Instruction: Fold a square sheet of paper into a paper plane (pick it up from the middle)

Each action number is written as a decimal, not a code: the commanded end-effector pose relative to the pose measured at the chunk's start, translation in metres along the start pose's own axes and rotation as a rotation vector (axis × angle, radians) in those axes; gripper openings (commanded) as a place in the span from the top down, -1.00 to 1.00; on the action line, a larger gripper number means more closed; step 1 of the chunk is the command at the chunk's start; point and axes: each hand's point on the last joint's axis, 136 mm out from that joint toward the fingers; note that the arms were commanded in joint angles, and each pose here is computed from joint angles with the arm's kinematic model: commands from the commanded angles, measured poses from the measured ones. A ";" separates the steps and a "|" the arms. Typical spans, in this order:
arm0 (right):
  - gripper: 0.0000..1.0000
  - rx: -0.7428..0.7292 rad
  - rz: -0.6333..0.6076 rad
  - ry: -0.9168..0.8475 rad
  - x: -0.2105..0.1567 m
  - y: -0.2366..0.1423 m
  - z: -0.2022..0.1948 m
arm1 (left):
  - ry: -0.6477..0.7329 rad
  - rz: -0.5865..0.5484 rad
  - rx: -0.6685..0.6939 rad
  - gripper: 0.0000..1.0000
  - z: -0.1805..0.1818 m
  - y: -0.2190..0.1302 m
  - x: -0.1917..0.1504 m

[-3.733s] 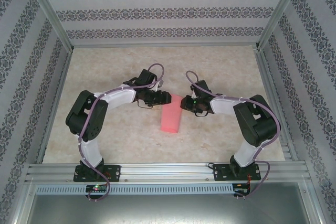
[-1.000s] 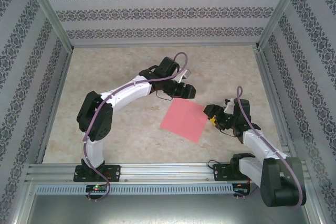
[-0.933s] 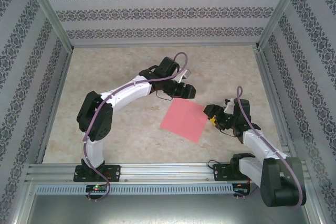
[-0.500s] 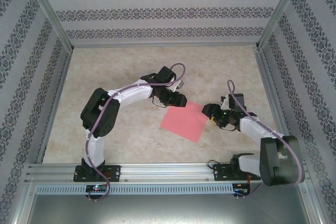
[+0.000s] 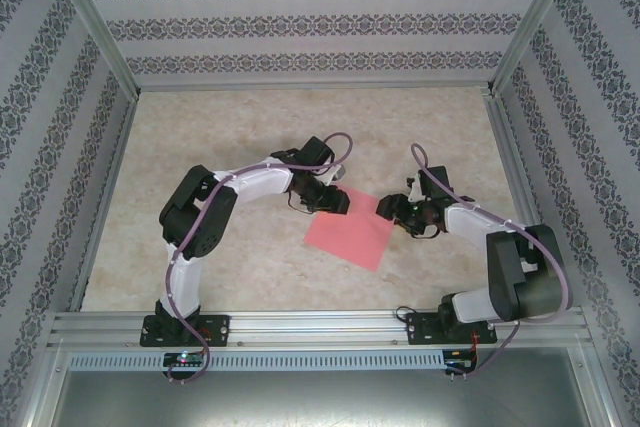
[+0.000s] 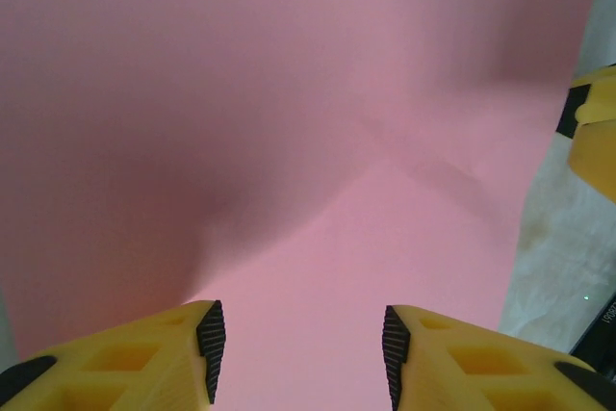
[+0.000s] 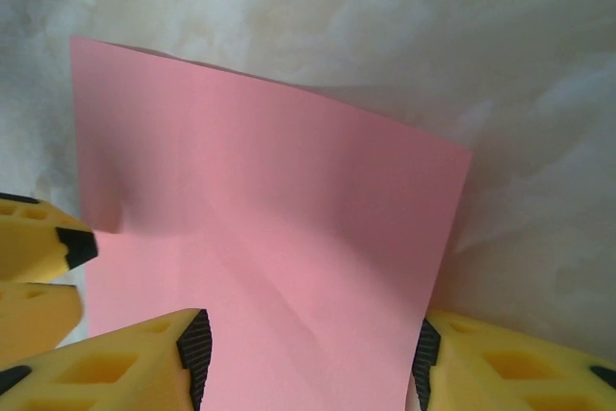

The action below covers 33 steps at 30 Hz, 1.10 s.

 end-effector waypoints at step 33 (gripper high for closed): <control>-0.75 -0.413 -0.124 0.028 -0.046 0.033 0.061 | -0.183 -0.210 0.068 -0.46 0.055 -0.123 -0.060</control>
Point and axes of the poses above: each hand's point on the last joint's axis, 136 mm out from that joint toward the fingers, its own y axis out along the fingers, its own z axis along the line the jaws close on, x = y × z, and after that the axes turned 10 degrees about y, right-handed
